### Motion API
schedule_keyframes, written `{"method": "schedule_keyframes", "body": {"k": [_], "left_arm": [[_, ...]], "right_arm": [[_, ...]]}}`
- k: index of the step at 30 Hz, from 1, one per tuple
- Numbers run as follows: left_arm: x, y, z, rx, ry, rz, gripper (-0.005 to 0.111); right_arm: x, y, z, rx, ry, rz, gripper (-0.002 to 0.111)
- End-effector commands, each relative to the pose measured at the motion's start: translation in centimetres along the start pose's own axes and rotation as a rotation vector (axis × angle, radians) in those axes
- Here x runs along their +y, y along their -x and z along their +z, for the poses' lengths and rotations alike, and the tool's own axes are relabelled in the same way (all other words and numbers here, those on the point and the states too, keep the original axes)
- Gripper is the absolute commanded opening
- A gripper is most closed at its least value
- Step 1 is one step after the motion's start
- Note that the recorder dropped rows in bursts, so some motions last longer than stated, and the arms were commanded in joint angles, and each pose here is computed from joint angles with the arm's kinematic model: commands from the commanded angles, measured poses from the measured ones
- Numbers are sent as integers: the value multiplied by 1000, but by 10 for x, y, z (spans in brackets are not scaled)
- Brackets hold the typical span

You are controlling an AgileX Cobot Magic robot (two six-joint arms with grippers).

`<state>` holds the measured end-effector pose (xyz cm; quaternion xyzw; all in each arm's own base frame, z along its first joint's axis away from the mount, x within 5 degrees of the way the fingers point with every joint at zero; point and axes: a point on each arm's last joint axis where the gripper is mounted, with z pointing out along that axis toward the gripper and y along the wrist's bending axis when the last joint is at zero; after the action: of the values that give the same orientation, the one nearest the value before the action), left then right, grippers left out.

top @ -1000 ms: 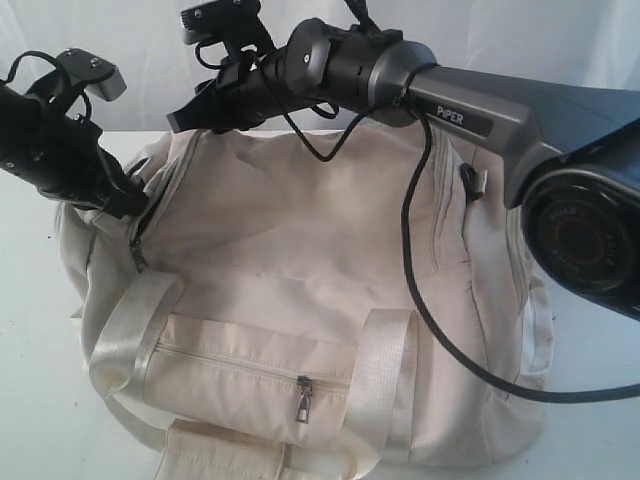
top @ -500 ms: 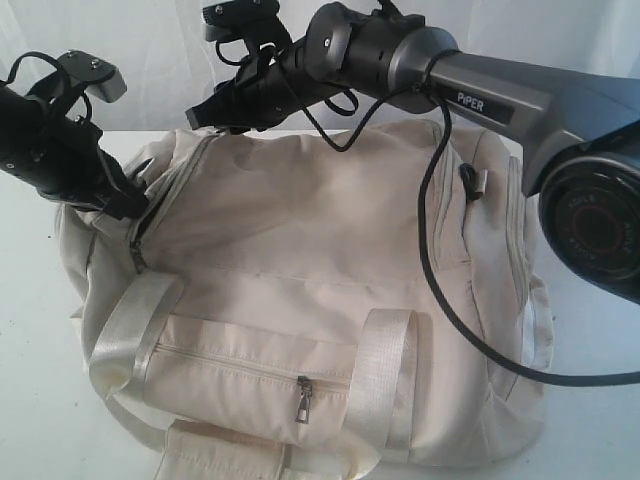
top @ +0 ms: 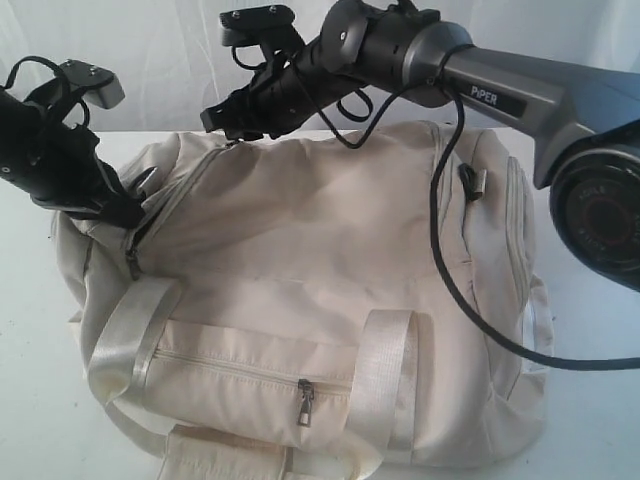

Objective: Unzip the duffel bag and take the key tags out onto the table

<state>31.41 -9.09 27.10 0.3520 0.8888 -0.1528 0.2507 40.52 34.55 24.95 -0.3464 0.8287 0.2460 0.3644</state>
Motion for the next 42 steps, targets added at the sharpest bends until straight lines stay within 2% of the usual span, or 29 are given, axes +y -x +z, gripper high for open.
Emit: {"method": "schedule_keyframes", "body": {"k": [1,11,14,18,20,25,28,31,35,38,42], "left_arm": [[-14,-11,-6,107,-89,13,0],[-23,-34,-4,127,-82,-22,0],[-23,-33,-5,110,-65,-21,0],[-19,-25,-5,17,-24,-52,1],[-19,-20,-7,-13,-21,-29,8],[-20,1,-22,-110,-24,-8,45],[-21,18,-34,-193,-40,-24,59],[-24,36,-47,-300,-63,-7,61],[-24,48,-48,-424,-59,37,61],[-21,51,-32,-419,-31,47,61],[-19,52,-2,-372,-42,43,61]], "right_arm": [[-24,14,-25,-45,-57,8,0],[-39,13,-34,-18,-60,38,0],[-35,10,-34,5,-21,66,0],[-30,9,-33,22,31,59,0],[-27,9,-33,21,47,57,0],[-25,11,-33,8,75,87,0],[-22,10,-34,12,101,70,0],[-21,10,-33,19,109,68,0],[-20,11,-33,12,122,81,0],[-18,11,-33,8,131,76,0],[-16,12,-34,-3,153,53,0]]}}
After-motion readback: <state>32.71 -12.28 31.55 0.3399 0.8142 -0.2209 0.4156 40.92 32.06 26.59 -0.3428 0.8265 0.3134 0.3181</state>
